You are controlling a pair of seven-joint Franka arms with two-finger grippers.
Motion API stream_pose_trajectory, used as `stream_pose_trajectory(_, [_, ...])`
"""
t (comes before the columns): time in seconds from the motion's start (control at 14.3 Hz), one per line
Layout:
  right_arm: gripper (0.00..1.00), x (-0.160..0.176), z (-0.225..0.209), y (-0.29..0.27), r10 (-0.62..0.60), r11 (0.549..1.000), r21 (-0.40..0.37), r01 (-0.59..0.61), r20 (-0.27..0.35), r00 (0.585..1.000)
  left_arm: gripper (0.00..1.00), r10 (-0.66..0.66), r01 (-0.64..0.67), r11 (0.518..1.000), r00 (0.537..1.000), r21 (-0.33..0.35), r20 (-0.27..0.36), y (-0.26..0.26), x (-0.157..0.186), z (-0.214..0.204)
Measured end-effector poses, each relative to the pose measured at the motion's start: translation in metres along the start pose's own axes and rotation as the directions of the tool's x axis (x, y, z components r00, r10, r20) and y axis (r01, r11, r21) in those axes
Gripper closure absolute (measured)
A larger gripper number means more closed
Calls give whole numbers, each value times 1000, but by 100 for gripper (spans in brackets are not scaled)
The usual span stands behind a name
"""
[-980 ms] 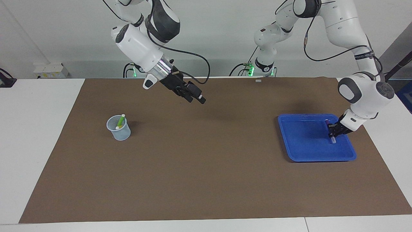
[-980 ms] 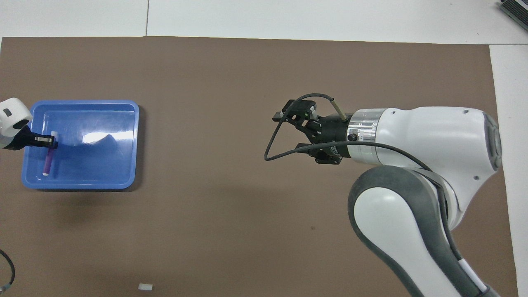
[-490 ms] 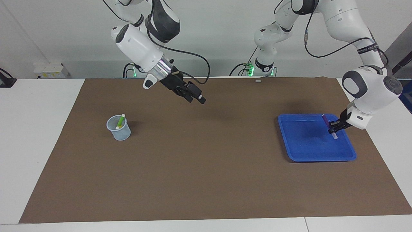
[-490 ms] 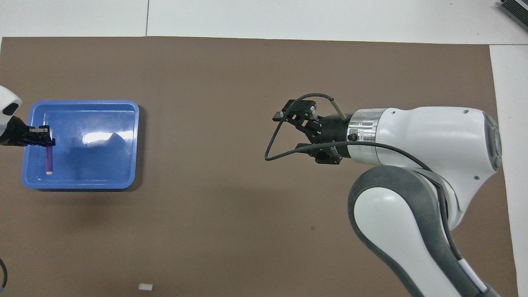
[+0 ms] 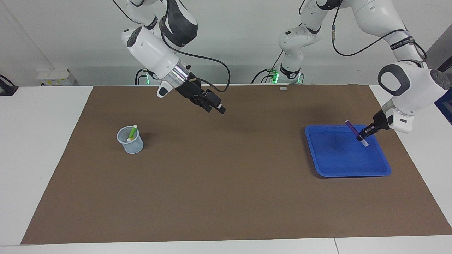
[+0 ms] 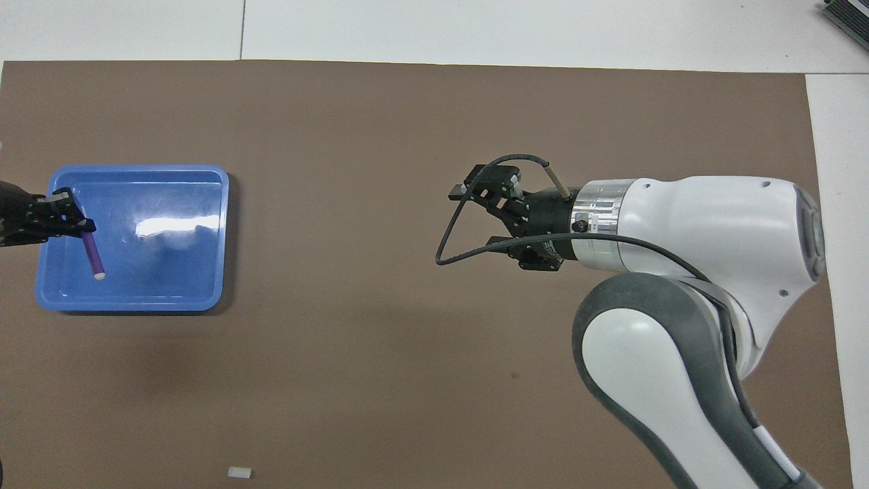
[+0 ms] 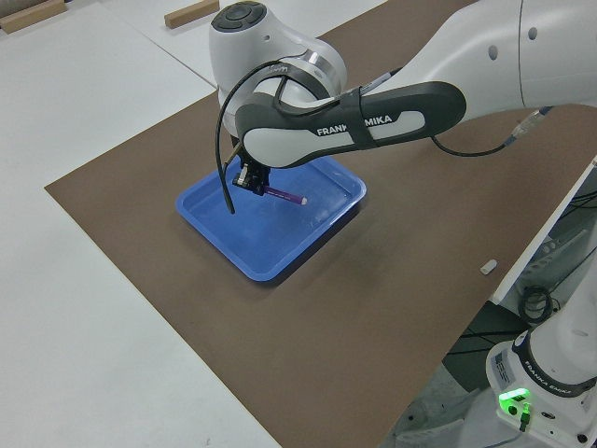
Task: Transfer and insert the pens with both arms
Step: 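Withdraw the right gripper while the left gripper grasps the purple pen, then lift the purple pen while the right gripper approaches it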
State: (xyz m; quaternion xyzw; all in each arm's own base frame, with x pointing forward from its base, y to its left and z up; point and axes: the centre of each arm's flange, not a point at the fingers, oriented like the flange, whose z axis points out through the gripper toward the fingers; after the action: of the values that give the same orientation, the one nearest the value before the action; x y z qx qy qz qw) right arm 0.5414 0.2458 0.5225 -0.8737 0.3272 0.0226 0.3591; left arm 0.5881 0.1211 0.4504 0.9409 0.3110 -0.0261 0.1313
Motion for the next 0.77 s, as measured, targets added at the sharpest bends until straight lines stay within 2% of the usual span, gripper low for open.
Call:
stream_pose_trajectory(0.28, [0,-2,1,-1,-3,1000,-1,3,2,1000,82,-227,228,971,974,-78,22,12,-21,-35])
stream_pose_trajectory(0.56, [0,-18,9,-9,-14,1000,19,14,-9,1000,82,-399,401,911,916,-98,36,33,-47,-62])
stream_pose_trajectory(0.77, [0,-23,11,-11,-4,1000,23,4,-10,1000,82,-516,517,849,856,-107,39,62,-78,-80])
